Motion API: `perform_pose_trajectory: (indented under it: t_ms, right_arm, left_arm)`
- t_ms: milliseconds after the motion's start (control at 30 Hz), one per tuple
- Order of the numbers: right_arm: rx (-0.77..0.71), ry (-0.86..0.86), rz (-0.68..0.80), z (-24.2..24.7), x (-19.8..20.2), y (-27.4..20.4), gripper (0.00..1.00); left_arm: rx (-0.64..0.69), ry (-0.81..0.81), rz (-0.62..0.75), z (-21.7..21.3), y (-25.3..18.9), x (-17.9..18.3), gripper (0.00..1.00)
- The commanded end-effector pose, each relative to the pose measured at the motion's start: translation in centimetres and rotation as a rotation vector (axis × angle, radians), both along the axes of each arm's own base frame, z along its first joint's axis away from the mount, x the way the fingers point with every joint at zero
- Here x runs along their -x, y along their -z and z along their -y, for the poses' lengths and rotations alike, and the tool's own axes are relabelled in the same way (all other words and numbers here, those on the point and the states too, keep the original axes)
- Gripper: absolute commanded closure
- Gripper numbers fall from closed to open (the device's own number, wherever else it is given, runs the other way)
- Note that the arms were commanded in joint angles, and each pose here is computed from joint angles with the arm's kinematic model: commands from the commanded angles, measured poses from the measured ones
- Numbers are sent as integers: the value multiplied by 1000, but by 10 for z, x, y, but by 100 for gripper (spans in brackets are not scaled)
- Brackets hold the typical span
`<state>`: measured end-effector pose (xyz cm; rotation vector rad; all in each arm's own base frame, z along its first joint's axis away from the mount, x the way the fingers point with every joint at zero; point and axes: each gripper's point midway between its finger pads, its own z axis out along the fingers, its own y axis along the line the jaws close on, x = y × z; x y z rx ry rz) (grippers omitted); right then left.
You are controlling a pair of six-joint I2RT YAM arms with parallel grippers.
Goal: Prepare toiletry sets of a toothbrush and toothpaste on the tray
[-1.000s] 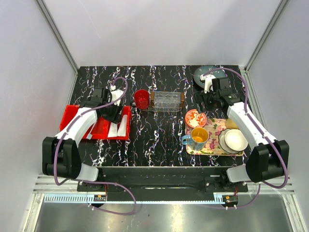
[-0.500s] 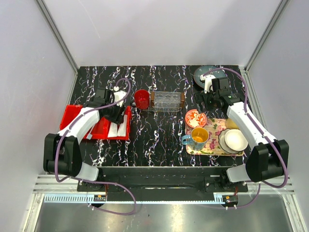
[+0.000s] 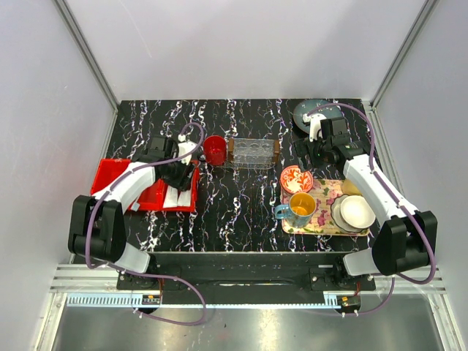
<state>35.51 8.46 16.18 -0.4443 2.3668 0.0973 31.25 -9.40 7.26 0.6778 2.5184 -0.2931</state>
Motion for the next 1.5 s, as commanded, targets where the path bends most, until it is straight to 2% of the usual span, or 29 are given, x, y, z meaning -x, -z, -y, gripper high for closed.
perform_pose_trajectory:
  t_ms: [0, 1000, 1467]
  right_arm:
    - [23, 2, 36, 1, -8, -3, 7]
    - [32, 4, 35, 3, -9, -1, 7]
    - [33, 4, 32, 3, -9, 0, 7]
  left_arm:
    - [-8, 19, 27, 3, 3, -9, 42]
    - [-79, 4, -14, 1, 40, -12, 43]
    - [-121, 40, -7, -4, 43, -11, 54]
